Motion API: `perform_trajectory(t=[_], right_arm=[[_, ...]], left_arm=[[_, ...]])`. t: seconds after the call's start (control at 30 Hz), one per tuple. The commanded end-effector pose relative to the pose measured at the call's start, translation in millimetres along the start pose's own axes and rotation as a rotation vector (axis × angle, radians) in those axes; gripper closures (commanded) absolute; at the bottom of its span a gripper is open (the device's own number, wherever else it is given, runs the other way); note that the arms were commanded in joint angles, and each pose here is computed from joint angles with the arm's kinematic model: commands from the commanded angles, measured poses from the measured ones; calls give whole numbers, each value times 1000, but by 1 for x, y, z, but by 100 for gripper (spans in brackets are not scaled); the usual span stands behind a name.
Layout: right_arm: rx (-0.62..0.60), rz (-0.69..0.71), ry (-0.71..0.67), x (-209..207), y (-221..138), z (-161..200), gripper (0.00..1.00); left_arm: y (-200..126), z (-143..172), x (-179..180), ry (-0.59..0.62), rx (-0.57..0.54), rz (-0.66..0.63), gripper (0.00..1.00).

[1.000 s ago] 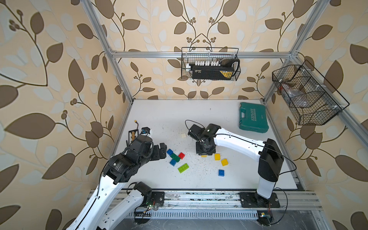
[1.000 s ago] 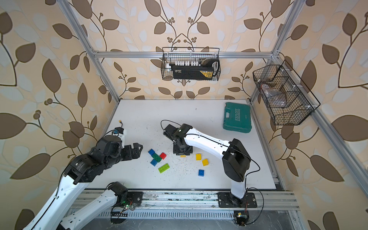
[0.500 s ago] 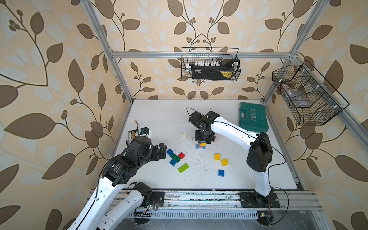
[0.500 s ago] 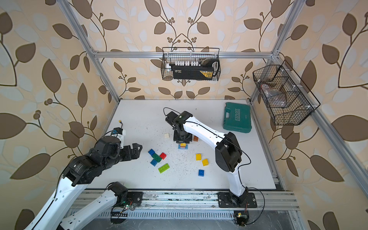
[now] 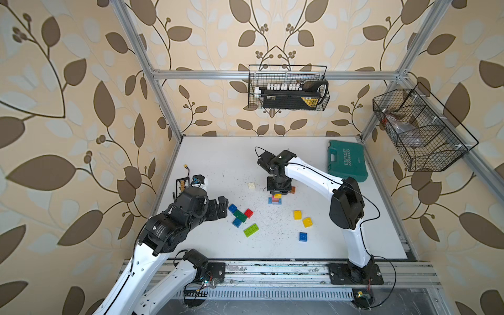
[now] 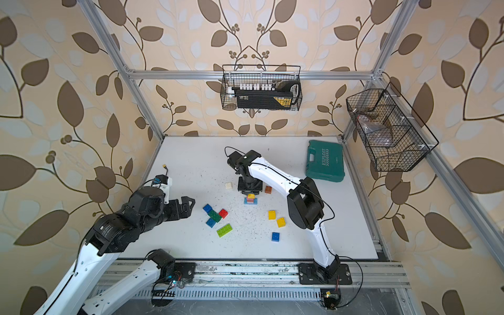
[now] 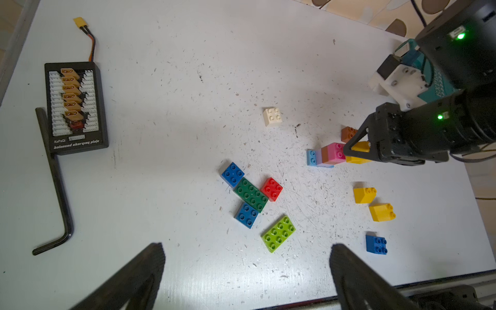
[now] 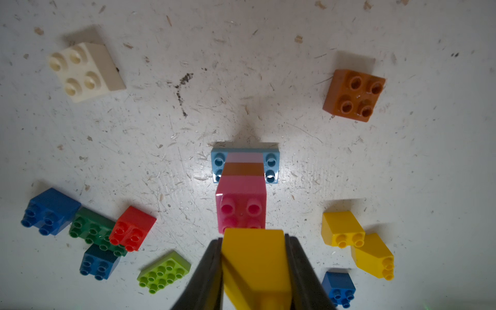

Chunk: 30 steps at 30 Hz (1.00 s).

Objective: Assemble the number 1 with lego
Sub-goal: Assemble the lego brick with the lego brick.

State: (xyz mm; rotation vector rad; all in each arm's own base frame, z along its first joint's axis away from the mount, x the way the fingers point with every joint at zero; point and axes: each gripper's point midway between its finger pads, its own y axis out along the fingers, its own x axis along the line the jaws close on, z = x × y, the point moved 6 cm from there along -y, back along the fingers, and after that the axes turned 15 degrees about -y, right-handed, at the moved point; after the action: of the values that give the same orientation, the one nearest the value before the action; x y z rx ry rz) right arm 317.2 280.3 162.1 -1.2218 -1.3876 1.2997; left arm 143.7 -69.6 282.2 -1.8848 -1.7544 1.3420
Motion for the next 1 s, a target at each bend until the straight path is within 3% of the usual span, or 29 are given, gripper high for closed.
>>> perform_trajectory(t=[0.0,0.97], right_arm=[[-15,-14,19,3,3,-5,84],[35,24,23,-8,31,-12,86]], left_arm=[[1,1,-4,29,3,24,1],[2,1,-4,32,7,25,1]])
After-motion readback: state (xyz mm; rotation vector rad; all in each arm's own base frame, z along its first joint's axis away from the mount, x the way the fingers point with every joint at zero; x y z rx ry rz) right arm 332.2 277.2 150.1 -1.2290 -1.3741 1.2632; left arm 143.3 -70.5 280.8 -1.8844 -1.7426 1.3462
